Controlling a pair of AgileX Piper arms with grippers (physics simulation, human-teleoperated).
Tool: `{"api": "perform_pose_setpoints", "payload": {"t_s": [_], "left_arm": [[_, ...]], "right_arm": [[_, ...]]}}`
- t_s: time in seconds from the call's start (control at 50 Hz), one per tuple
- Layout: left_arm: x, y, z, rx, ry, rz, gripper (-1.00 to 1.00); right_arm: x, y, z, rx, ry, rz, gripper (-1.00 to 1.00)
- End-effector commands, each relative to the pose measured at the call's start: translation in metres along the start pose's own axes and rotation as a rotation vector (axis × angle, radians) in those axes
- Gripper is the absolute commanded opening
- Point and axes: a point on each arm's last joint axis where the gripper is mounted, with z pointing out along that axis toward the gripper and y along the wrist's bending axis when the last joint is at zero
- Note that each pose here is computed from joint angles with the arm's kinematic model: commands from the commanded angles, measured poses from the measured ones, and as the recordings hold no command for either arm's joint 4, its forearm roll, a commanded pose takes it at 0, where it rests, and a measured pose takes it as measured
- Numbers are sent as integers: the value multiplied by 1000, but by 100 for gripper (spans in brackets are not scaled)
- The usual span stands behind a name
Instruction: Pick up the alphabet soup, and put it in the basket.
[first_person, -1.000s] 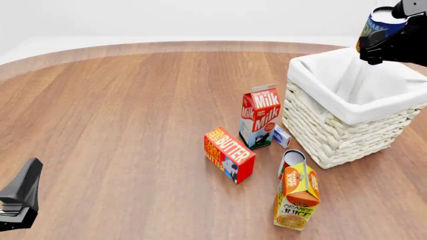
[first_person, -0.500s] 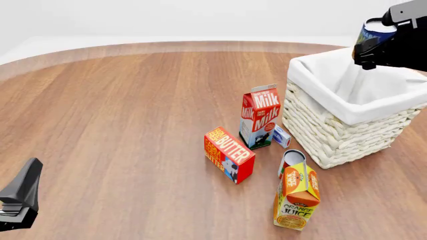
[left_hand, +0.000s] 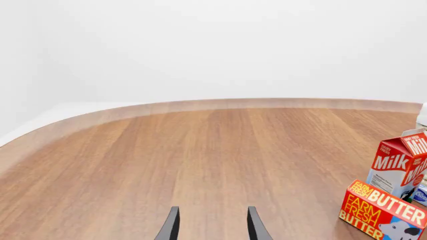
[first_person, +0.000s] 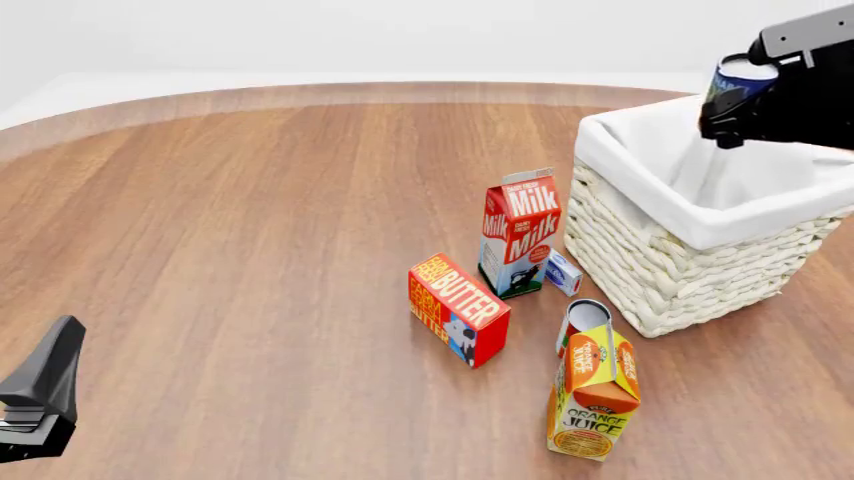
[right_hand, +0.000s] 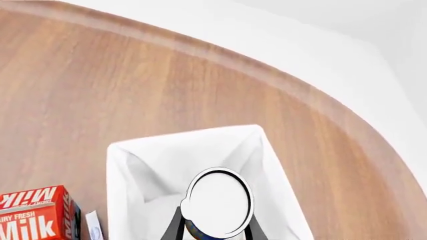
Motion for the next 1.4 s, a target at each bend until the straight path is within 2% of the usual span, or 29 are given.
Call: {"api": "perform_pose_setpoints", "payload": {"t_s": [0.02, 0.58, 1.04, 1.4], "left_arm": [[0, 0, 0, 0, 0, 0, 100], [0, 0, 0, 0, 0, 0, 100], [0, 0, 0, 0, 0, 0, 100], [0, 0, 0, 0, 0, 0, 100]], "right_arm": [[3, -3, 8, 7, 14, 16, -100], [16, -6, 32, 8, 73, 37, -100], [17, 5, 41, -34, 123, 24, -100], [22, 2, 49, -36, 163, 19, -100]]}}
